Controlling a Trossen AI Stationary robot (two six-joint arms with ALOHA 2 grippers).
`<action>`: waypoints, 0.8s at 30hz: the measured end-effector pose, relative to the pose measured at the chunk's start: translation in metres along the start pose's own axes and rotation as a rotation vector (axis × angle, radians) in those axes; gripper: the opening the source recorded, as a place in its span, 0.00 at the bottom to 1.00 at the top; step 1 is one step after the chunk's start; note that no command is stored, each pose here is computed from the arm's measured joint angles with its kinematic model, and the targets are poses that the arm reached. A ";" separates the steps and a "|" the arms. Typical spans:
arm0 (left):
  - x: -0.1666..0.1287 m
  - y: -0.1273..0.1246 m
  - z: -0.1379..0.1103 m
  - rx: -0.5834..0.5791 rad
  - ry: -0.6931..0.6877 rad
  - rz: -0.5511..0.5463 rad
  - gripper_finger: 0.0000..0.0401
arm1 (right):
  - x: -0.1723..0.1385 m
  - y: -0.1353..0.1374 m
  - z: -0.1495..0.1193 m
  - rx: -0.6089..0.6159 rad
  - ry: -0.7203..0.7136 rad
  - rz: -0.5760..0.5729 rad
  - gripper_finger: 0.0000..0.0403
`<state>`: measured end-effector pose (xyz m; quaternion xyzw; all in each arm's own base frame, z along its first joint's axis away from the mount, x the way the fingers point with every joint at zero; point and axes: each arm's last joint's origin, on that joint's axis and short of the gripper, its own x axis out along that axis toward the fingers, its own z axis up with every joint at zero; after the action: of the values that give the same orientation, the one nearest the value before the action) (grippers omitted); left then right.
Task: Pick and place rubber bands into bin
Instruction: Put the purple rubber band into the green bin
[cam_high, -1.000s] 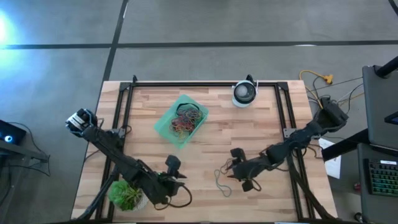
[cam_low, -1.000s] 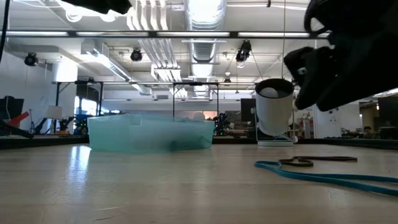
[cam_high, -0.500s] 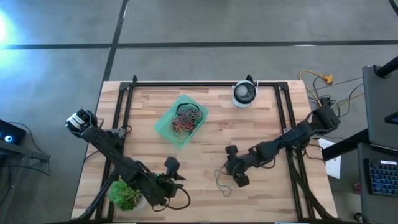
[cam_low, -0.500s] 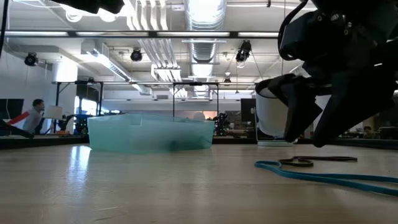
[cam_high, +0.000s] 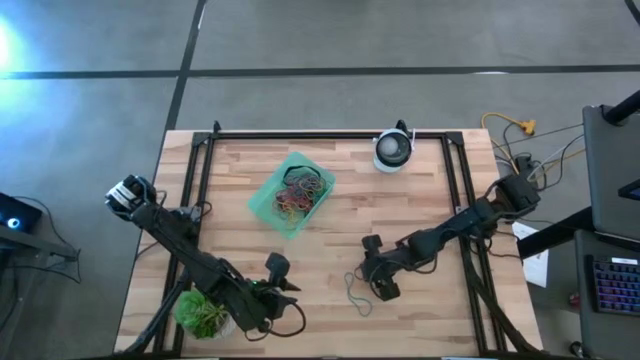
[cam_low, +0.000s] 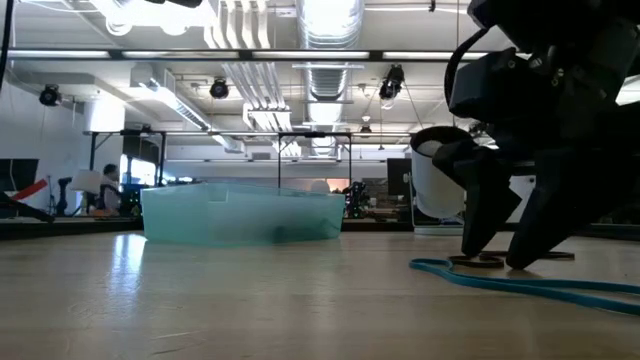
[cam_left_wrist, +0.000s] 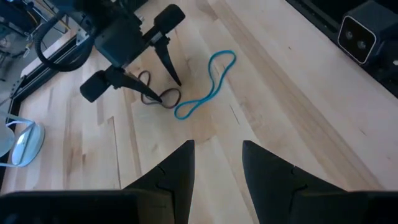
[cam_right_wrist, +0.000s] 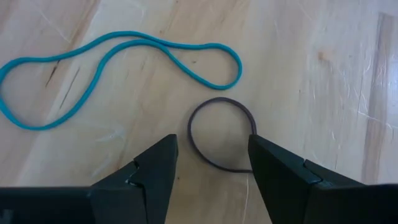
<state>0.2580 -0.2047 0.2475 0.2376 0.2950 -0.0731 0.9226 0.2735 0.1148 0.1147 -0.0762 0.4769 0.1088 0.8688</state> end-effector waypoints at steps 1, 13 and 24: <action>0.000 0.000 0.000 0.000 0.000 0.000 0.30 | -0.001 0.000 0.000 0.000 -0.003 0.000 0.49; 0.000 0.000 0.000 0.000 0.000 0.000 0.30 | 0.001 -0.002 0.000 0.113 0.025 0.057 0.48; 0.000 0.000 0.000 0.000 0.000 0.000 0.30 | 0.000 -0.003 -0.009 0.150 0.119 0.035 0.29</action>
<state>0.2581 -0.2046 0.2474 0.2375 0.2951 -0.0729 0.9226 0.2669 0.1098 0.1101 -0.0090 0.5357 0.0832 0.8402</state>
